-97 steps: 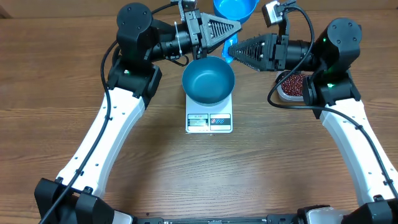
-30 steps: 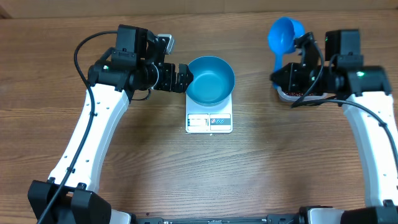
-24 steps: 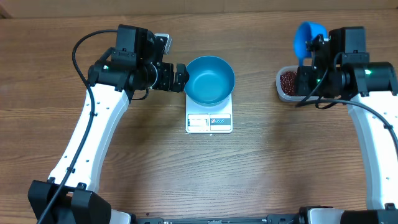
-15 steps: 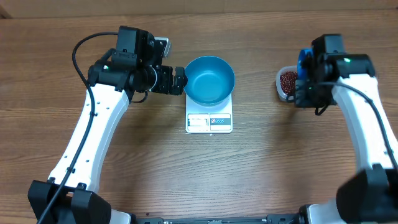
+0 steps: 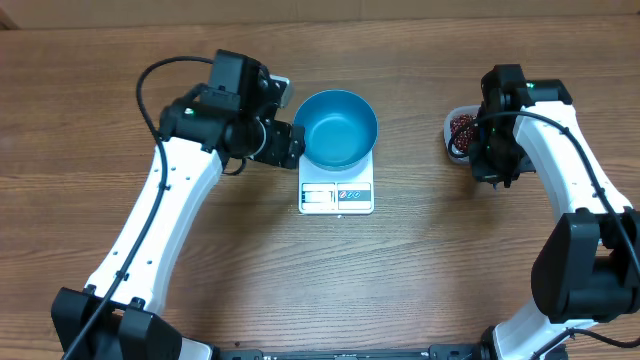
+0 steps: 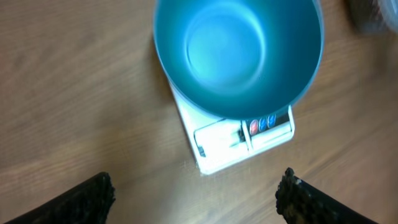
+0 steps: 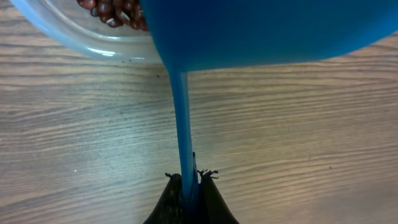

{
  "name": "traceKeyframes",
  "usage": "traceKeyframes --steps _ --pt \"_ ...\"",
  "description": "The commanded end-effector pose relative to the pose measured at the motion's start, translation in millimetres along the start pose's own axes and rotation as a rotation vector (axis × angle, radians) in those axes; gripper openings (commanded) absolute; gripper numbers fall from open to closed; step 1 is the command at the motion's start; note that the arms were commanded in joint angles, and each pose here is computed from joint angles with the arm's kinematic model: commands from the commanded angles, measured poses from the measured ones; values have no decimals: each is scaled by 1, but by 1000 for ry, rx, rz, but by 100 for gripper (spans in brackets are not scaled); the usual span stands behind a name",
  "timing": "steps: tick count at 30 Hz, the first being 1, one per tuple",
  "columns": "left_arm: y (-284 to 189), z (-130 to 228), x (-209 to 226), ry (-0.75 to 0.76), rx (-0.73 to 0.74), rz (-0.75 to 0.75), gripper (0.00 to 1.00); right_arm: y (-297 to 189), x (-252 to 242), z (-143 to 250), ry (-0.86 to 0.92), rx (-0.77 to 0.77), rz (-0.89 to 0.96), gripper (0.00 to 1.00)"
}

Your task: Scoop item into bowl and weigh 150g on scale

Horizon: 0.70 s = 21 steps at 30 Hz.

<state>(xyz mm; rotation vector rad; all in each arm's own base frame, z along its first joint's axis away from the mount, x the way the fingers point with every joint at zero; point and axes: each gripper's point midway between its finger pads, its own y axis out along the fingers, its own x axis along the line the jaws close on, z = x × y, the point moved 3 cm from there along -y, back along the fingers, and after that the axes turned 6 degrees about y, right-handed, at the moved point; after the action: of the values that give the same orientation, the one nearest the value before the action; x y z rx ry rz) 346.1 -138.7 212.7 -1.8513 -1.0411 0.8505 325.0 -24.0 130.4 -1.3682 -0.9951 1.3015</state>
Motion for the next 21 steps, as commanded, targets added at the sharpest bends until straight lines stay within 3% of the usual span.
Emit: traceKeyframes --steps 1,3,4,5,10,15,21 --pt "1 12 -16 63 69 -51 82 -26 -6 -17 26 -92 -6 4" --pt "3 21 -28 57 107 -44 69 -29 -5 -19 28 -101 -11 4" --pt "4 24 -35 50 124 -37 52 -29 -6 -19 28 -102 -11 4" --pt "5 28 -42 42 144 -31 8 -29 -5 -19 28 -101 -11 4" --pt "7 41 -64 96 195 -19 4 -29 -6 -20 34 -103 -19 4" --pt "15 41 -72 254 172 -157 4 -25 -17 -17 134 -72 -83 4" --pt "62 76 -103 530 202 -16 4 -24 -16 -18 163 -64 -161 4"
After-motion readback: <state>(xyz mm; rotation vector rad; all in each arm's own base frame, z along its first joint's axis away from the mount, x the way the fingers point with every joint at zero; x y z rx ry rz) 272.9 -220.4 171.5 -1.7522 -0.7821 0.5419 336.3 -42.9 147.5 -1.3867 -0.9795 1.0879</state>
